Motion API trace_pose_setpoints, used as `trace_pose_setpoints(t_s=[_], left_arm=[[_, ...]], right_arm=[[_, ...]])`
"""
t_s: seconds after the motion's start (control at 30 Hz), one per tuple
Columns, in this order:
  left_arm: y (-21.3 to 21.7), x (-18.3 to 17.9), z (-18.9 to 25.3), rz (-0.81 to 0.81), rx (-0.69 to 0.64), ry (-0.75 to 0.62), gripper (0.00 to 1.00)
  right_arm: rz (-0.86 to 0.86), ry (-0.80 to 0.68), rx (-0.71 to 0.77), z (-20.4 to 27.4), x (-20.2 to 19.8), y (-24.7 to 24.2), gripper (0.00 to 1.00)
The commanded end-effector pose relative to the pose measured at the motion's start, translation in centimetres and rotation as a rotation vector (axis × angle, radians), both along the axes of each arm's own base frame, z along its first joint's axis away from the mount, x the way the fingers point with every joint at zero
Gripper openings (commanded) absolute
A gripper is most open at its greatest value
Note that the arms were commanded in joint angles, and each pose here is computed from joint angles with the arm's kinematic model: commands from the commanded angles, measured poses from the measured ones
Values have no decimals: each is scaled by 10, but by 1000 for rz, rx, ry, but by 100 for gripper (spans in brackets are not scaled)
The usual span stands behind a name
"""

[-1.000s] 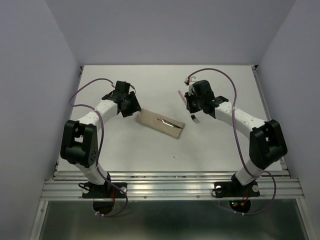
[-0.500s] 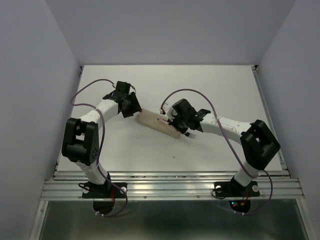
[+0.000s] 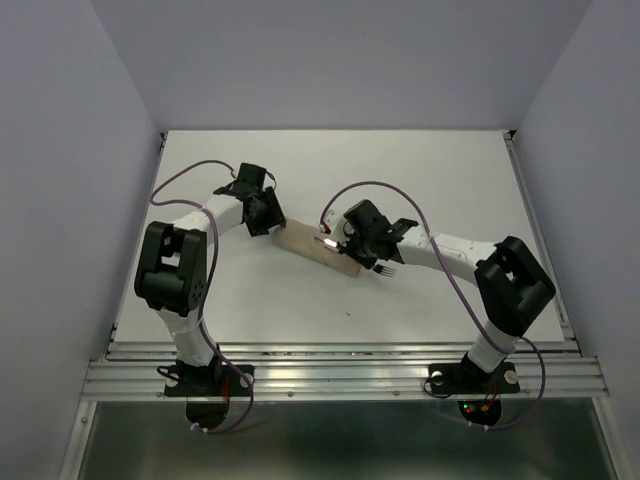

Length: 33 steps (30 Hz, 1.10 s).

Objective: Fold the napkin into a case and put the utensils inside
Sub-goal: Insert the fork into the folded napkin.

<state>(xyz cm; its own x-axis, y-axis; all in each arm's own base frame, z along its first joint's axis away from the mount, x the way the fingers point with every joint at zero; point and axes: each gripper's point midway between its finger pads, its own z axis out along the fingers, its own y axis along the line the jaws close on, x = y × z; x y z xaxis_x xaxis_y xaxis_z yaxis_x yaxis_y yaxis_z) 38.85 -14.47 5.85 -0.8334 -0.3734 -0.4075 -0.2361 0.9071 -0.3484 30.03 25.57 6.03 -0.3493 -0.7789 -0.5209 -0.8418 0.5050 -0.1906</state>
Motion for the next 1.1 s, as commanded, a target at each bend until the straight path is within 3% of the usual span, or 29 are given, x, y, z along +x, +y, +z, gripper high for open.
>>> trace_pose_setpoints(t_s=[0.0,1.07], left_arm=[[-6,14,8,-10,-12,-40,61],[-15,3,-13,-52,-57,-1,60]], right_arm=[[48,13,5,-2,-6,8,1],[113,42,108,1,14,87,1]])
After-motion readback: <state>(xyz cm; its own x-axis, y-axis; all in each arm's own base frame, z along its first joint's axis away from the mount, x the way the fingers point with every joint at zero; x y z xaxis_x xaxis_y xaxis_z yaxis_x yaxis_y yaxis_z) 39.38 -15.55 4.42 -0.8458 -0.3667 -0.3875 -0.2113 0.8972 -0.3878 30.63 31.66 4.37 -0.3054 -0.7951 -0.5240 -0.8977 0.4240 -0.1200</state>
